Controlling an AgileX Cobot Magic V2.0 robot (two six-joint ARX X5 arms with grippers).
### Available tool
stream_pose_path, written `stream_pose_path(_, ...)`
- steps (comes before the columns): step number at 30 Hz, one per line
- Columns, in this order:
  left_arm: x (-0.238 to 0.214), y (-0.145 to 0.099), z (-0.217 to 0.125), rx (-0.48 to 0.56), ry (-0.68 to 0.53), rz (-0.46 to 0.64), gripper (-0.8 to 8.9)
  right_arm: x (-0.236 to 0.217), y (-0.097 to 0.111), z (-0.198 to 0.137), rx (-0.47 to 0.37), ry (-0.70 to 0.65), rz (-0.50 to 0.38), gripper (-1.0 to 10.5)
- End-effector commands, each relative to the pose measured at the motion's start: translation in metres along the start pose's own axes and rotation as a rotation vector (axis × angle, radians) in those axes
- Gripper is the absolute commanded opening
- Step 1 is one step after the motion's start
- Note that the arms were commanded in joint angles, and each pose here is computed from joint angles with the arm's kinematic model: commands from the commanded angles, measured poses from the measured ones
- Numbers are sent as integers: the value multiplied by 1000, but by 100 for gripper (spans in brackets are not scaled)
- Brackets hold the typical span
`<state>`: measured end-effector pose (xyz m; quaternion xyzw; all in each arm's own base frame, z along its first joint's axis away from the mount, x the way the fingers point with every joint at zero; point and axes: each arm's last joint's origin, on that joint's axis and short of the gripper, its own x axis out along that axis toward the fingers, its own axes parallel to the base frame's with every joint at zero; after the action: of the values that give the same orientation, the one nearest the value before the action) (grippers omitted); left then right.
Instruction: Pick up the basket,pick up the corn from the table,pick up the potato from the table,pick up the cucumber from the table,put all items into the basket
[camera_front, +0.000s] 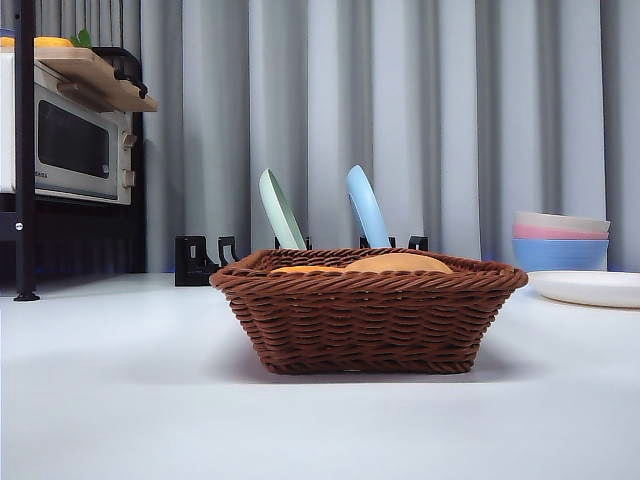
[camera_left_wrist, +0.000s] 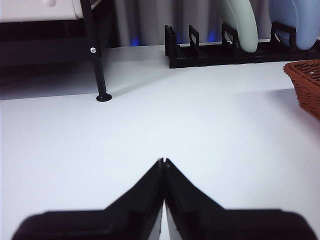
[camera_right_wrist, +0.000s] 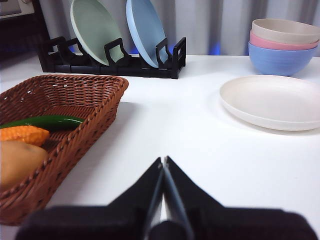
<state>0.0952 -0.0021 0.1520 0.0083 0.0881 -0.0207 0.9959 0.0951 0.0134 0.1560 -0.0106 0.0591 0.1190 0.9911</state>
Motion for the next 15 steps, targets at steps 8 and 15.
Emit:
stream_pose_path(8,2,0,-5,1,11,2,-3,1,0,-3,-22,2,0,2)
stream_pose_path(15,2,0,-5,1,11,2,-3,1,0,-3,-22,2,-15,2)
